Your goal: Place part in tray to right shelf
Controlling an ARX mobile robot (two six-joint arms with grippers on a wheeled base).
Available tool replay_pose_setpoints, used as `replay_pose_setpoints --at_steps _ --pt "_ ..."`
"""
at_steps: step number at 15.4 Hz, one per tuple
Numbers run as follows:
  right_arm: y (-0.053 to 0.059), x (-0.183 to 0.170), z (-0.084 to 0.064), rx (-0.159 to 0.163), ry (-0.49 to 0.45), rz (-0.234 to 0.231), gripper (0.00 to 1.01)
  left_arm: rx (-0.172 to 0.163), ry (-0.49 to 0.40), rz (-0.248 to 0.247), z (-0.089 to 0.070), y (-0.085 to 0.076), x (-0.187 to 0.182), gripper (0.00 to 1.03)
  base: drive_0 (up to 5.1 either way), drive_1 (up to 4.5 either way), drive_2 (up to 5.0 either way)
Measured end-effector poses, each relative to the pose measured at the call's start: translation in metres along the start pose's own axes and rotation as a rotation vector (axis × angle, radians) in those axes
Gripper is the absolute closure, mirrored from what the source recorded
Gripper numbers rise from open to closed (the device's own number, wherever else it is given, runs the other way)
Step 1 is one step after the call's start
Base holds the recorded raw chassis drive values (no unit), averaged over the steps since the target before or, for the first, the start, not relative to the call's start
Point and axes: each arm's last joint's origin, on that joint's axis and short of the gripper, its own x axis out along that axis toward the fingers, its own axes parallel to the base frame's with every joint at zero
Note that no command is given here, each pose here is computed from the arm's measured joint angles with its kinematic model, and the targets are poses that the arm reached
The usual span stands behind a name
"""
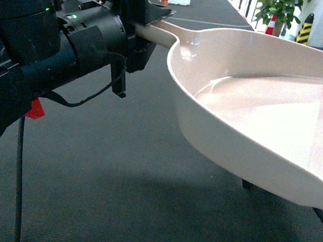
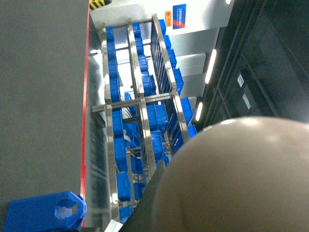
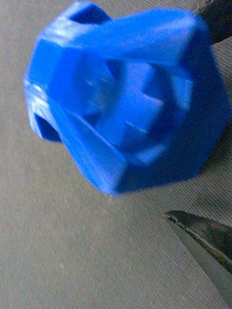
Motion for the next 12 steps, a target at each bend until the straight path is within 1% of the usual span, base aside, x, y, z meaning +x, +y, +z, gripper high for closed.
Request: replay_pose_setpoints --at_steps 1,2,3,4,6,7,8,9,10,11,12 --pt "0.001 0.009 0.003 0.001 -0.007 -0.024 0.03 0.003 -0.012 0.001 0.002 0.0 -0.001 0.91 0.0 0.0 0.0" --pt "0.002 0.019 0.007 0.003 -0.039 -0.045 0.03 0.007 -0.027 0.004 0.005 0.001 -0.001 0.91 0.0 0.0 0.0" --pt "0.003 0.025 0.008 0.011 -0.045 -0.068 0.06 0.012 -0.036 0.004 0.007 0.001 -0.002 0.91 0.0 0.0 0.0" --pt "0.005 0.029 0.01 0.02 -0.049 -0.089 0.18 0.017 -0.044 0.003 0.009 0.001 -0.002 0.91 0.0 0.0 0.0" --pt "0.005 0.029 0.011 0.041 -0.072 -0.112 0.4 0.017 -0.046 0.004 0.01 0.001 -0.003 0.91 0.0 0.0 0.0" --pt "0.005 0.025 0.009 0.059 -0.074 -0.118 0.51 0.017 -0.039 0.002 0.01 0.001 -0.003 0.91 0.0 0.0 0.0" --pt "0.005 0.016 0.007 0.068 -0.074 -0.128 0.53 0.014 -0.028 0.001 0.008 0.0 -0.002 0.91 0.0 0.0 0.0" --pt "0.004 0.005 0.005 0.072 -0.072 -0.14 0.53 0.011 -0.014 0.0 0.006 0.0 -0.002 0.91 0.0 0.0 0.0" --pt "0.001 -0.013 0.006 0.072 -0.075 -0.168 0.53 0.009 0.001 0.0 0.001 0.0 0.0 0.91 0.0 0.0 0.0" --pt "-0.001 -0.03 0.01 0.069 -0.083 -0.183 0.53 -0.005 0.007 -0.006 -0.001 -0.001 0.0 0.91 0.0 0.0 0.0" --pt "-0.008 -0.053 0.015 0.072 -0.101 -0.22 0.53 -0.028 0.016 -0.021 -0.003 -0.003 0.001 0.91 0.0 0.0 0.0"
